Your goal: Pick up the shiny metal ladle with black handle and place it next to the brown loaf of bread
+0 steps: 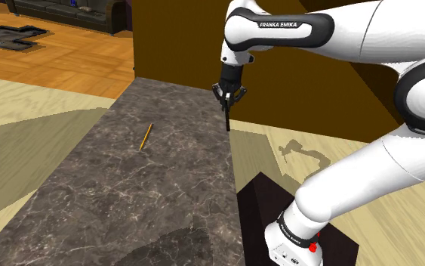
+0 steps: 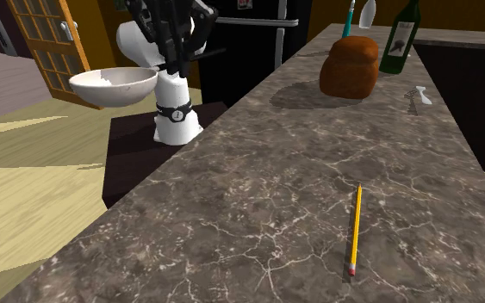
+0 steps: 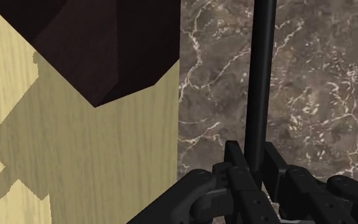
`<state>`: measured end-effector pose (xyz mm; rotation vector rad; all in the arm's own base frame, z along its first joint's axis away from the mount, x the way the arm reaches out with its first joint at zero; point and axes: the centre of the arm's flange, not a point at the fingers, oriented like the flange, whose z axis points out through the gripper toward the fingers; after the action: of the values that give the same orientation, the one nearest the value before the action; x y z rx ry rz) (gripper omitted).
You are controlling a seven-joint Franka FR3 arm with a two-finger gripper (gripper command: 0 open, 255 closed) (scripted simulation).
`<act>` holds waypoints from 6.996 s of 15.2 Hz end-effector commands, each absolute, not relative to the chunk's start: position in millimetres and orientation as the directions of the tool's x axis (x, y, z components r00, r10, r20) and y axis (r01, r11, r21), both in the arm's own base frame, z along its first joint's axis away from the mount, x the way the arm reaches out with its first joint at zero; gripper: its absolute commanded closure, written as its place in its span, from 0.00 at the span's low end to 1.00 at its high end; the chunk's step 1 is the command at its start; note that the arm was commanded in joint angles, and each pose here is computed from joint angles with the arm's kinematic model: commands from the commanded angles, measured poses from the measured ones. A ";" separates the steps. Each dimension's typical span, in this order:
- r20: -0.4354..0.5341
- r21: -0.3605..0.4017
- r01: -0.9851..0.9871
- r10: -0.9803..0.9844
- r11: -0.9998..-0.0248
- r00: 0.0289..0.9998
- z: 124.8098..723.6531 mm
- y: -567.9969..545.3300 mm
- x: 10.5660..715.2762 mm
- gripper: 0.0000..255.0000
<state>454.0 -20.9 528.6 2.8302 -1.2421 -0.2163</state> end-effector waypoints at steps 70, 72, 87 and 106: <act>-0.110 0.096 -0.729 -0.735 -0.678 0.669 408.1 361.3 310.4 1.00; -0.110 0.096 -0.729 -0.735 -0.678 0.669 397.6 361.3 310.4 1.00; -0.110 0.096 -0.729 -0.735 -0.678 0.669 345.2 361.3 310.4 1.00; -0.110 0.096 -0.729 -0.735 -0.678 0.669 394.6 360.4 317.7 0.00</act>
<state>317.7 360.5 394.6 2.8301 -1.2421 -0.2168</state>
